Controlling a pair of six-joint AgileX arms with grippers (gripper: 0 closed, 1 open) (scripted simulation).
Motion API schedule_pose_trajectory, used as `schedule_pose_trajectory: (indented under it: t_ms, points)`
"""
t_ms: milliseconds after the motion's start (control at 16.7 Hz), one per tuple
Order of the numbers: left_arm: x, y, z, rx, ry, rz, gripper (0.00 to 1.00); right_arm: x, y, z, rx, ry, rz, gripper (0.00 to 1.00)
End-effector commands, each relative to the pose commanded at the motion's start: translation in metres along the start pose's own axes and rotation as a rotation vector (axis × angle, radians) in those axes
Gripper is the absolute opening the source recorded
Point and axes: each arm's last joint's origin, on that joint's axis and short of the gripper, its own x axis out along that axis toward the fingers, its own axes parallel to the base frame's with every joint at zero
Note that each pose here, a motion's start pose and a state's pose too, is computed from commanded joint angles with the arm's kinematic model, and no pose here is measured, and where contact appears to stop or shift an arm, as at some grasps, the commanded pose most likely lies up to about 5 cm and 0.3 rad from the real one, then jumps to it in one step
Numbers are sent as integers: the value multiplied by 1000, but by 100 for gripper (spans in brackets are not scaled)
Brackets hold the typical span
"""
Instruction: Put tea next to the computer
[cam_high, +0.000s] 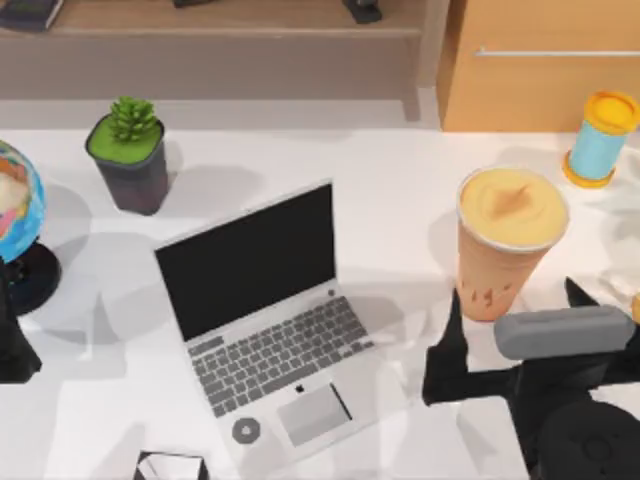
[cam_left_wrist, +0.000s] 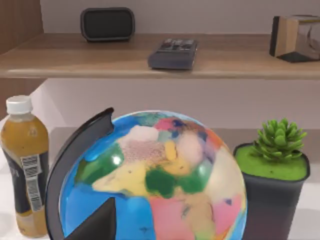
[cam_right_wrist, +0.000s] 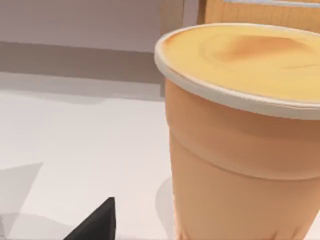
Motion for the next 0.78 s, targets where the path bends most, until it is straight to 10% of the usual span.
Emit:
schedule_pose_trajectory:
  t_ms: [780]
  points:
    - [0,0,0,0,0,0,100,12,6,-16,41,-13,-85,100]
